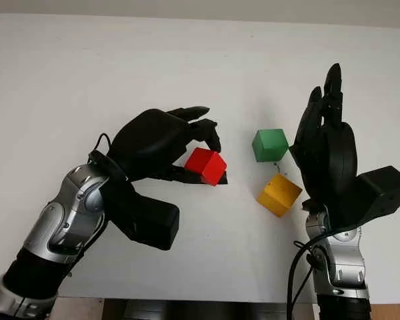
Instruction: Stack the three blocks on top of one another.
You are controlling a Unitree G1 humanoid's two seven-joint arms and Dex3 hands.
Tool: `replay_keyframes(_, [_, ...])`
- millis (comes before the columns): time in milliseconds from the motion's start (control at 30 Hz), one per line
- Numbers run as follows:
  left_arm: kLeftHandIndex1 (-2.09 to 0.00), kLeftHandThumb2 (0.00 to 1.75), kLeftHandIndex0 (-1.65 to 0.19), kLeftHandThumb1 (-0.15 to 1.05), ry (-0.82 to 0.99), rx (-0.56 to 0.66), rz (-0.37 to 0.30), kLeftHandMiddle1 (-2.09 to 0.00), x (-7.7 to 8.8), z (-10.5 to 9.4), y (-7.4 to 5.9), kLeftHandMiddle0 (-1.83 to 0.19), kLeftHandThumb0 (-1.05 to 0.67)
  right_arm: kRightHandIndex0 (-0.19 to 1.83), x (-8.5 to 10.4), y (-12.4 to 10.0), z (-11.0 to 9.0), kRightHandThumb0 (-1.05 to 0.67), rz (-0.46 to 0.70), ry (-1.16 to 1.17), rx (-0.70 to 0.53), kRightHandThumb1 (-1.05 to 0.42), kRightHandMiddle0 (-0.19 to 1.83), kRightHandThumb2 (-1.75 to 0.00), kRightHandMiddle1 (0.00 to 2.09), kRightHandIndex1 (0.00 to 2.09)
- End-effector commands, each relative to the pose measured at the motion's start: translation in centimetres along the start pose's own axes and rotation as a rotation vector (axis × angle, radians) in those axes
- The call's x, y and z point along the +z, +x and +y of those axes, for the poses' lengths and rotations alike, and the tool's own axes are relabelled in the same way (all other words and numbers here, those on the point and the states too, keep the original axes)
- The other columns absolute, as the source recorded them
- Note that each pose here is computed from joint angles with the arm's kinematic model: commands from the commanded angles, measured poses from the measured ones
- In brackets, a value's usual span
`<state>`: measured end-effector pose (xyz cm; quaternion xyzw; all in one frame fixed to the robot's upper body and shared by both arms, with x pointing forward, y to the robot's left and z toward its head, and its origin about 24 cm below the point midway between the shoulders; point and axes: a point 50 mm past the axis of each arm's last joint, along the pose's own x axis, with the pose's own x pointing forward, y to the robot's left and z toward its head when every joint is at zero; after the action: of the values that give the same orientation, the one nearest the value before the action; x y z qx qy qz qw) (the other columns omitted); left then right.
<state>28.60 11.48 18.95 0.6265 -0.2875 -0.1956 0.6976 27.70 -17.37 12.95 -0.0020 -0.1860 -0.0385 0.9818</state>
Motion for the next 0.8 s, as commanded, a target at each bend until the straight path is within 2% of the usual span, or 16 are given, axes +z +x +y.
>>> replay_keyframes(0, [-1.09, 0.05, -0.49, 1.03, 0.035, -0.001, -0.015, -0.04, 0.47, 0.11, 0.18, -0.23, -0.40, -0.19, 0.24, -0.29, -0.06, -0.70, -0.019, -0.001, -0.001, -1.05, -0.19, -0.70, 0.00, 0.00])
replay_keyframes(167, [-1.07, 0.05, -0.48, 1.01, 0.064, 0.005, -0.010, -0.04, 0.66, 0.06, 0.21, -0.21, -0.36, -0.19, 0.23, -0.29, -0.11, -0.70, -0.018, -0.001, -0.004, -1.05, -0.19, -0.70, 0.00, 0.00])
replay_keyframes(533, [-1.40, 0.06, -0.37, 1.04, 0.096, 0.042, -0.010, -0.05, 0.70, -0.22, 0.33, -0.22, -0.37, -0.19, 0.23, -0.24, -0.12, -0.71, -0.019, -0.002, -0.008, -1.05, -0.19, -0.70, 0.00, 0.00])
replay_keyframes(667, [-1.34, 0.05, -0.35, 1.04, 0.077, 0.040, -0.011, -0.04, 0.75, -0.13, 0.28, -0.20, -0.37, -0.19, 0.27, -0.23, -0.11, -0.70, -0.020, -0.001, -0.006, -1.05, -0.19, -0.71, 0.00, 0.00])
replay_keyframes(767, [-1.20, 0.05, -0.36, 1.04, 0.093, 0.045, -0.019, -0.04, 0.81, -0.18, 0.27, -0.18, -0.41, -0.19, 0.31, -0.24, -0.04, -0.71, -0.019, -0.003, -0.003, -1.05, -0.19, -0.71, 0.00, 0.00])
